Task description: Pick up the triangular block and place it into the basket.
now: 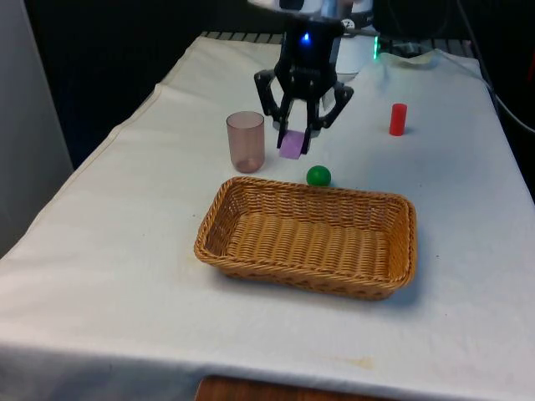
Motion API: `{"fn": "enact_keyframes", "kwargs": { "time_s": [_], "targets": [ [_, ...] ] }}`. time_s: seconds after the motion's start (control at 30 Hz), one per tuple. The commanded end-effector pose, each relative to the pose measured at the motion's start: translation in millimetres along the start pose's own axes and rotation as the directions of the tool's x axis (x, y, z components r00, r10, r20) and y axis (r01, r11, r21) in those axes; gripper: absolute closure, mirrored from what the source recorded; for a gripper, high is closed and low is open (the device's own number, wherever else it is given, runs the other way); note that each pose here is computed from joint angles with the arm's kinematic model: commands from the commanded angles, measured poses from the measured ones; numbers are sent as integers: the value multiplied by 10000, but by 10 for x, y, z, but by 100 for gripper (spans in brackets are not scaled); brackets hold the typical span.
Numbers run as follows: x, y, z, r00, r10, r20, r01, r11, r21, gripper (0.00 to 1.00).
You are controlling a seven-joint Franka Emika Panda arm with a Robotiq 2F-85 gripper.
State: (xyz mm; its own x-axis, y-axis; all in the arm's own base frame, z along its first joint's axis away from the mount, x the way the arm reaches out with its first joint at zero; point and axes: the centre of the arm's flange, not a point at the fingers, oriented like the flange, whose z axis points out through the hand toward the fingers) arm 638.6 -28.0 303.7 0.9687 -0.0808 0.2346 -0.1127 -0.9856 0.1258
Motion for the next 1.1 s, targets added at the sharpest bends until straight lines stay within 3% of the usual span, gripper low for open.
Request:
{"fn": "enact_keyframes", "kwargs": {
  "time_s": [0.0,0.2,0.27,0.3,0.53,0.6,0.9,0.93,0.97,1.07],
  "targets": [
    [41,-21,72,10000,7,20,-7,10000,82,66],
    [162,-103,347,10000,-88,12,88,9999,-55,66],
    [157,-88,334,10000,-79,39,79,9998,-182,66],
    [174,-113,382,9999,-108,26,109,9999,-79,66],
    [216,-178,726,9998,-208,66,210,9994,-257,66],
    [212,-171,715,9997,-221,92,224,9991,-369,66],
    [212,-228,983,9998,-148,-118,145,9997,-209,66],
    [190,-211,966,9998,-177,-61,175,9992,-354,66],
    [219,-238,1001,9998,-138,-146,136,9997,-184,66],
    [266,-256,1056,9996,-43,-273,40,9999,-100,66]
  ]
}}
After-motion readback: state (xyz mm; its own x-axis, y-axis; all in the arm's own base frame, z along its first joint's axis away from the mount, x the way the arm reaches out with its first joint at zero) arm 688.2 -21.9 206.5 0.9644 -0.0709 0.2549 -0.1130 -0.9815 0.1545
